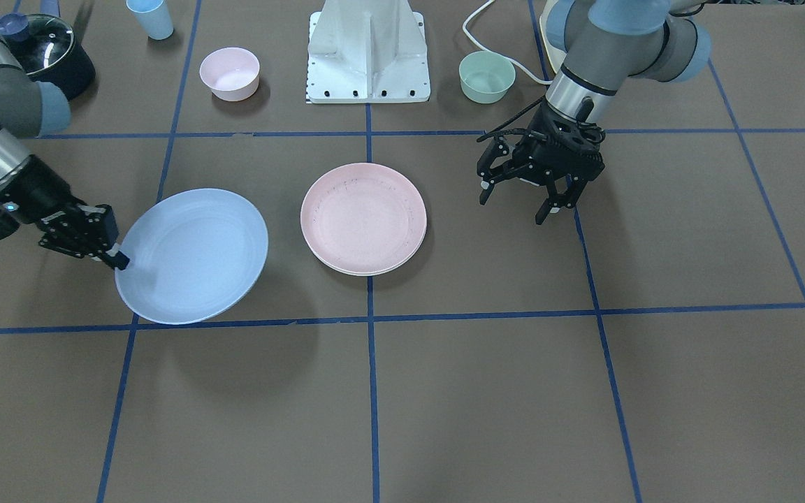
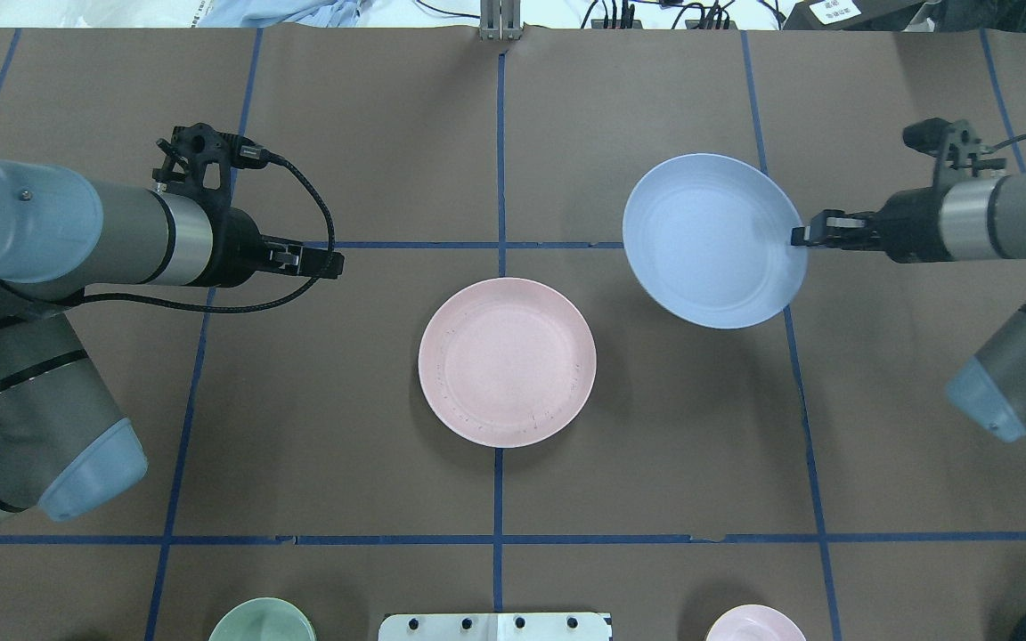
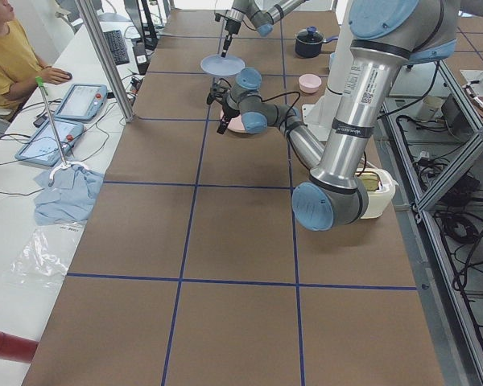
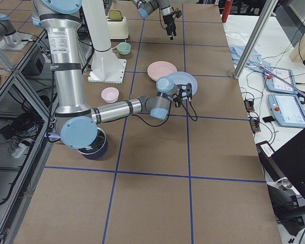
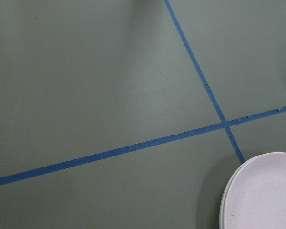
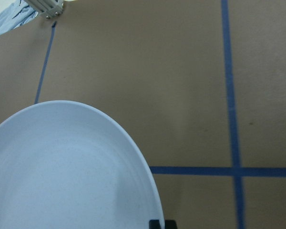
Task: Stack three plates with pink and blue
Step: 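Lift the light blue plate and carry it toward the pink plate, then lower the light blue plate onto the pink plate and open the right gripper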
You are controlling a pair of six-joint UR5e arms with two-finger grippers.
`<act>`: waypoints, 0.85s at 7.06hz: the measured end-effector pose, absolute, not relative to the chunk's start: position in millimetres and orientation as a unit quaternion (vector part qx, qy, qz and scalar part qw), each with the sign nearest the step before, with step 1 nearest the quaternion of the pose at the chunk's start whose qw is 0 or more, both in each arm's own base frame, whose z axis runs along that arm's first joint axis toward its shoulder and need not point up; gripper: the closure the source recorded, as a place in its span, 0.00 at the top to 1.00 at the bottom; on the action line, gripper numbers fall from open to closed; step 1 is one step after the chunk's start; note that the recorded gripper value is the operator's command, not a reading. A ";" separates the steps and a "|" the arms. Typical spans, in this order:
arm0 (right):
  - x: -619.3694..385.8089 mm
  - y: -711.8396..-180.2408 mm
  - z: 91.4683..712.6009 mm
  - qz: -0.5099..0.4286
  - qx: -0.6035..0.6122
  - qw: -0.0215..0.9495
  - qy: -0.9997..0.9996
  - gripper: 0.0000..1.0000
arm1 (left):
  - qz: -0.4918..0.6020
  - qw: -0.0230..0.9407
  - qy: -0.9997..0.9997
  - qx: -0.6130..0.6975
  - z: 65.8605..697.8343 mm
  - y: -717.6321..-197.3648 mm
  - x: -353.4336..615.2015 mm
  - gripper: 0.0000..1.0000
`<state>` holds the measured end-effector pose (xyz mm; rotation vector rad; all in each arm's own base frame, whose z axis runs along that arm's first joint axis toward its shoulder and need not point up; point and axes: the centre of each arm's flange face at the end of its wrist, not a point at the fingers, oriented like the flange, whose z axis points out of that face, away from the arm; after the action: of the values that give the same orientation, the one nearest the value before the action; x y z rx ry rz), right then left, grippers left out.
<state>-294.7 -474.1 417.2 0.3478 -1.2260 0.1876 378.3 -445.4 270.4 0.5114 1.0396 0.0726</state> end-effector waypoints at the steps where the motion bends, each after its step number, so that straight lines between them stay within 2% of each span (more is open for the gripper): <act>1: -338.6 -447.6 366.7 0.100 0.151 0.810 -0.558 0.00 | 0.034 0.837 0.491 0.241 271.2 -445.7 378.9 1.00; 3: -413.8 -396.4 311.7 0.111 0.147 0.829 -0.528 0.00 | 0.034 0.837 0.491 0.241 272.0 -446.1 379.5 1.00; 4: -445.4 -377.7 295.8 0.112 0.149 0.839 -0.512 0.19 | 0.034 0.837 0.491 0.241 272.4 -446.1 379.9 1.00; 5: -468.8 -365.8 286.2 0.110 0.151 0.845 -0.501 0.47 | 0.034 0.837 0.491 0.241 272.7 -446.1 380.2 1.00; 6: -484.6 -361.8 282.2 0.109 0.150 0.848 -0.496 0.70 | 0.034 0.837 0.491 0.241 272.8 -446.3 380.1 1.00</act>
<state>-484.6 -361.8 282.2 0.3160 -1.0461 0.2301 380.1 -446.3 272.8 0.5093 1.0382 0.0721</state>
